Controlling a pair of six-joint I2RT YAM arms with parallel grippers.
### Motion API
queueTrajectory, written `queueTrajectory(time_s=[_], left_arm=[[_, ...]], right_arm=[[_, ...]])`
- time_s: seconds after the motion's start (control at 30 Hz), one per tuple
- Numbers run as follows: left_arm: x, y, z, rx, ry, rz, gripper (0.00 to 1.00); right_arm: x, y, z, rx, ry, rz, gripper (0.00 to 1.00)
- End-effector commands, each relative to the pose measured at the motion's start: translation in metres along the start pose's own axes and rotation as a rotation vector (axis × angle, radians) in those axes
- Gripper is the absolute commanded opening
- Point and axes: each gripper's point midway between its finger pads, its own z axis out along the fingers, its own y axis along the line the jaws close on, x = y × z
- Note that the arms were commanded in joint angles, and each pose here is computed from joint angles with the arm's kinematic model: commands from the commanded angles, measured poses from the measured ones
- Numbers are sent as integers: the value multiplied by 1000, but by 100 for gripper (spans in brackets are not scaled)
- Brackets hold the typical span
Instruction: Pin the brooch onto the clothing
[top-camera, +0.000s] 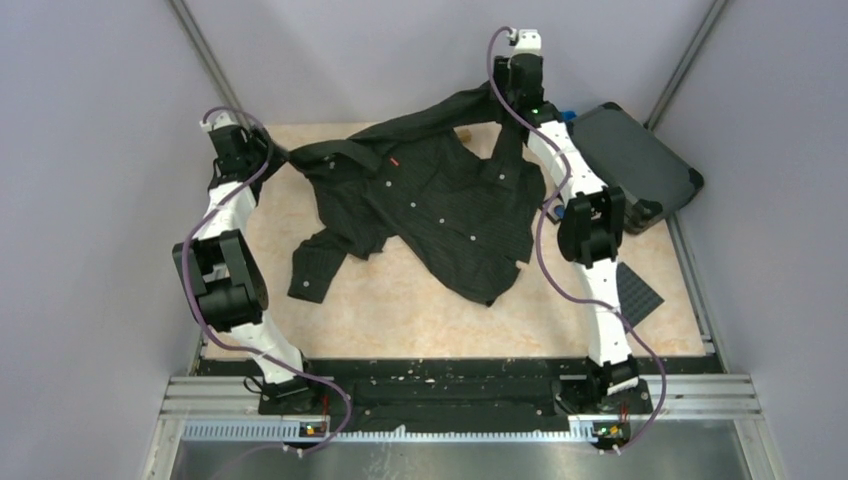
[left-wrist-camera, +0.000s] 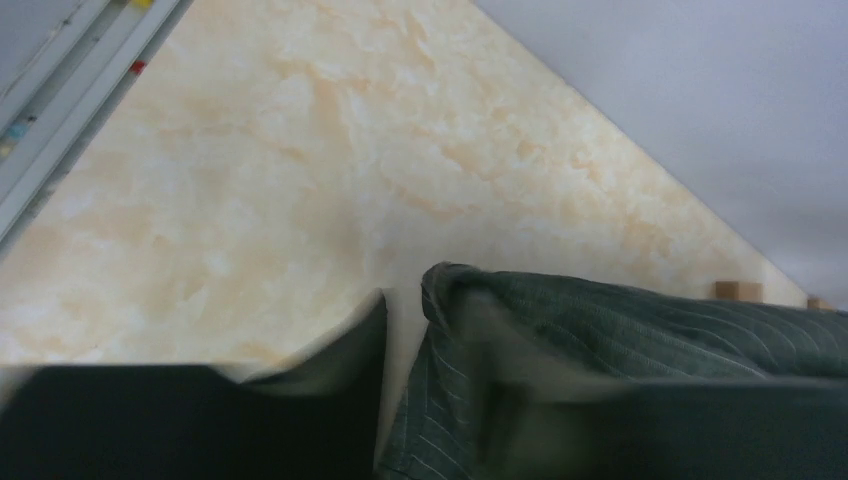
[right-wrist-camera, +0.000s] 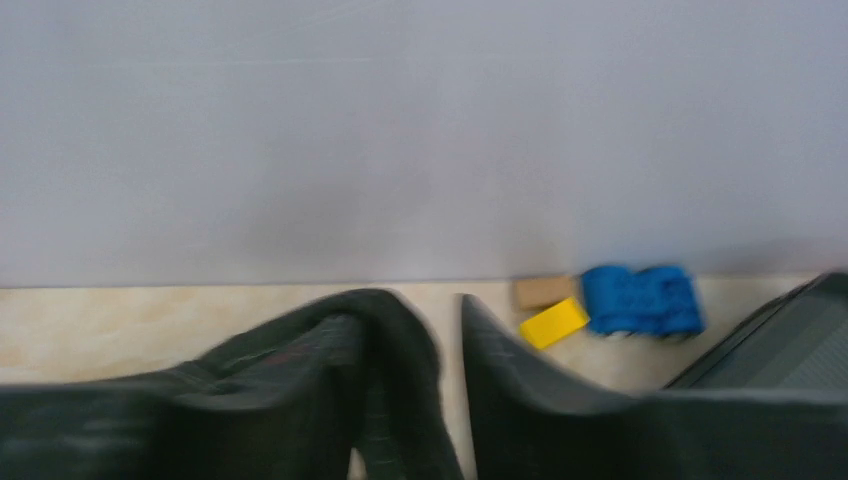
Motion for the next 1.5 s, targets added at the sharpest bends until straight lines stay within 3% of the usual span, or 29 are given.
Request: queueTrajectory(time_s=[0.0,0.13,0.37,0.53,0.7,0.83,1.1,1.47], left_arm=[[-21,-19,-9,53,-9,39,94],[-16,-21,-39,29,-27,41,97],[80,-20,-90,0,99,11,97],[138,4,-124,-88,188,17,97],[162,40,-143,-214,170,32,98],[182,61,-157,-338,210,-63,97],[210,96,-176,-492,244,-110,93],[224,98,-156,-481,284,-158,80]], right_arm=[[-15,-20,8,48,-33,-82,90],[-3,-9,-18,-51,72,-97,94],[8,42,-108,-277,203,-47,94],[41,85,-176,-378,260,-80,94],[64,118,-230,-519,303,7,94],[87,136,-267,-591,350,50,90],[107,133,-295,-624,405,61,86],[176,146,-331,-710,532,-67,83]])
